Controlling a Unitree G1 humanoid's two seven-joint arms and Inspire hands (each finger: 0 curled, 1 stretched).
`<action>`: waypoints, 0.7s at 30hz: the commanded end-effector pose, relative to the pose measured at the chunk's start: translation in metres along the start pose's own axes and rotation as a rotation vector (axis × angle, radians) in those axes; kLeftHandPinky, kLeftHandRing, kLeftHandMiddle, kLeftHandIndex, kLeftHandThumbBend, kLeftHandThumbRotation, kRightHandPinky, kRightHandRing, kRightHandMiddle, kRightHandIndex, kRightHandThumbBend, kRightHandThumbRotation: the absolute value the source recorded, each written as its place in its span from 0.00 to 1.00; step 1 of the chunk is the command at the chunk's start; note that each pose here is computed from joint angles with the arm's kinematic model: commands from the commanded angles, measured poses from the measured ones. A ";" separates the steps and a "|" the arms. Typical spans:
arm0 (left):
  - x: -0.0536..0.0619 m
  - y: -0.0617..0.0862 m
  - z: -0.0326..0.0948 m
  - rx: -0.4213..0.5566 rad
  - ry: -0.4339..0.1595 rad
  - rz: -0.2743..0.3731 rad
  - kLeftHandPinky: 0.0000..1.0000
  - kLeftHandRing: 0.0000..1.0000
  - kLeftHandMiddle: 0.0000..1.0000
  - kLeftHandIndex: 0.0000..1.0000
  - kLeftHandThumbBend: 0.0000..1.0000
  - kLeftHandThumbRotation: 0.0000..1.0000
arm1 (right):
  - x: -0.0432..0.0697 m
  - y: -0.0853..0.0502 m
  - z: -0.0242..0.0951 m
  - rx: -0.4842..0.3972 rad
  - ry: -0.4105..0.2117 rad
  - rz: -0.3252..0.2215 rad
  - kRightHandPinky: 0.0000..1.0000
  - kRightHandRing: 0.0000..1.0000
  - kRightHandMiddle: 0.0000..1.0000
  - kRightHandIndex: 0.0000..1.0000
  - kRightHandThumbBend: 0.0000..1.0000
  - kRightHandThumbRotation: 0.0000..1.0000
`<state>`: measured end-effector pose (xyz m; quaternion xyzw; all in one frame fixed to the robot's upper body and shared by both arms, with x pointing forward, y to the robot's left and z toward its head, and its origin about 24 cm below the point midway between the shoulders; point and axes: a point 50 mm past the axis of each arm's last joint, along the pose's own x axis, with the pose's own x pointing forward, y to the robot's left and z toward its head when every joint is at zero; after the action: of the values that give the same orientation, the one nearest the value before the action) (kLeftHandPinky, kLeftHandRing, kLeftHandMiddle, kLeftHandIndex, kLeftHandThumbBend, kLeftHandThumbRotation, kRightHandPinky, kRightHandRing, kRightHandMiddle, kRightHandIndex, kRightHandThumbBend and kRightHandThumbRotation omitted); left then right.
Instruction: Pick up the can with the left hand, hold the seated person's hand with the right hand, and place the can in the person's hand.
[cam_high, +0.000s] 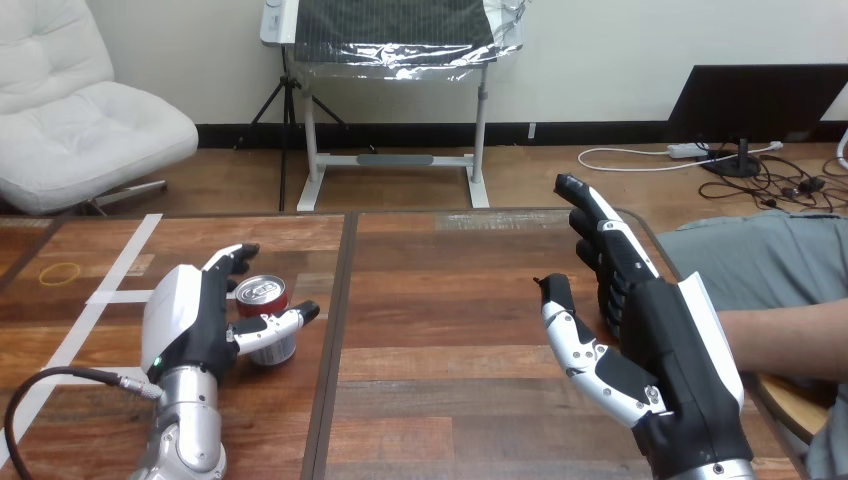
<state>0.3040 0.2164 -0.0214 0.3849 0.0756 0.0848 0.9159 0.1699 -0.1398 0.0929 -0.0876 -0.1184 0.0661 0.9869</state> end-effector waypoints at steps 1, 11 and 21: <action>0.018 0.008 0.026 -0.022 -0.058 0.032 0.69 0.75 0.78 0.77 0.81 0.26 | 0.009 -0.004 0.020 -0.025 -0.107 0.003 1.00 1.00 1.00 0.93 0.09 0.00; 0.017 0.007 0.026 -0.022 -0.062 0.025 0.65 0.71 0.74 0.74 0.80 0.21 | 0.009 -0.004 0.020 -0.025 -0.109 0.006 1.00 1.00 1.00 0.92 0.10 0.00; 0.017 0.005 0.022 0.002 -0.037 0.002 0.65 0.71 0.74 0.74 0.78 0.17 | 0.008 -0.005 0.020 -0.023 -0.103 0.006 1.00 1.00 1.00 0.92 0.10 0.00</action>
<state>0.3015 0.2183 -0.0275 0.3862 0.0999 0.0807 0.9134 0.1698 -0.1397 0.0926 -0.0899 -0.1171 0.0726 0.9864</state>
